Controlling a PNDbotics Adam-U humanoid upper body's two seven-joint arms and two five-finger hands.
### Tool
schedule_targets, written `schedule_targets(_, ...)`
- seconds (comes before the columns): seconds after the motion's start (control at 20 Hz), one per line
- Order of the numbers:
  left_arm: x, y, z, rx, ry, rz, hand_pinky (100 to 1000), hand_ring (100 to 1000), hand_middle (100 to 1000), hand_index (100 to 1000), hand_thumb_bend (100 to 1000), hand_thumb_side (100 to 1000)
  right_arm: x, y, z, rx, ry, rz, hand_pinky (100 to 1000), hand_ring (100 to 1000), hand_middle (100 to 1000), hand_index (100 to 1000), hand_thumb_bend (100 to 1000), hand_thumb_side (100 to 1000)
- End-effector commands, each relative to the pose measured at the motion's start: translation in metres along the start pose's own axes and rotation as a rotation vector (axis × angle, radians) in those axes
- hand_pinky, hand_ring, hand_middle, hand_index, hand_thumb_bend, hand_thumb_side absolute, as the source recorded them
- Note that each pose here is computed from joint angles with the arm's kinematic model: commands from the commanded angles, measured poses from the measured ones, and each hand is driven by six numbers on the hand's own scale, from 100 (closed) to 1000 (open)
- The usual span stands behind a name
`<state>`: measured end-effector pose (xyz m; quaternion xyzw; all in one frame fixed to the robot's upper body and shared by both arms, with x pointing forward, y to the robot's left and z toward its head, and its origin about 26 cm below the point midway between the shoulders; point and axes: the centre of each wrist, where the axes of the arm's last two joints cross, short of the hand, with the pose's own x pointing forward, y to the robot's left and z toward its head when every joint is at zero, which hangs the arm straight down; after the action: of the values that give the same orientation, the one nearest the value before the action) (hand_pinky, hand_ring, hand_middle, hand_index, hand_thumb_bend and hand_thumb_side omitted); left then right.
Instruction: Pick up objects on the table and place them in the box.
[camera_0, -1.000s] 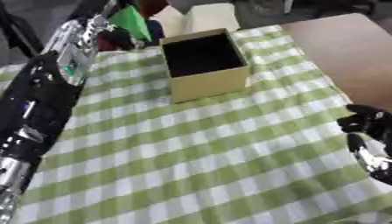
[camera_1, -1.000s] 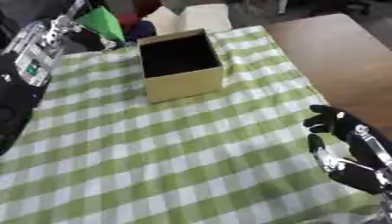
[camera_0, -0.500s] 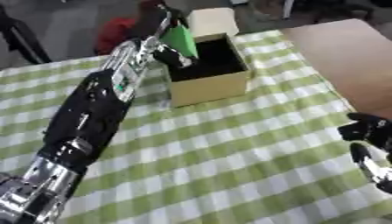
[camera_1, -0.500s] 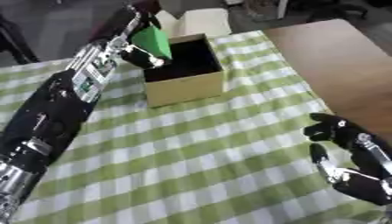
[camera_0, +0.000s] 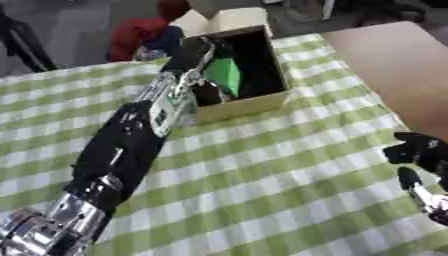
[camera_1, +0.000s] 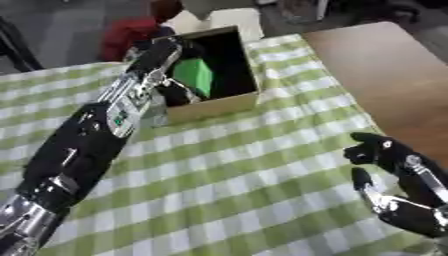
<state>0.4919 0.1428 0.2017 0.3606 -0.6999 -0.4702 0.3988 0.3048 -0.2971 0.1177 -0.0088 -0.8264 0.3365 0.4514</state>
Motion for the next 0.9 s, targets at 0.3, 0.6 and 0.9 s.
schedule_targets(0.3, -0.009, 0.033, 0.000, 0.141, 0.012, 0.047, 740, 802, 794, 859, 1000, 216, 0.003, -0.004, 0.000, 0.003, -0.008, 0.013, 759, 798, 654, 894, 100, 348)
schedule_targets(0.6, -0.013, 0.073, 0.012, 0.321, -0.061, 0.292, 637, 706, 670, 817, 1000, 230, 0.001, -0.006, 0.004, -0.010, 0.003, 0.015, 759, 798, 654, 894, 100, 343)
schedule_targets(0.9, -0.017, 0.124, 0.060, 0.520, -0.174, 0.480, 617, 681, 638, 801, 946, 221, 0.000, -0.009, 0.010, -0.040, 0.014, 0.026, 758, 797, 654, 895, 100, 336)
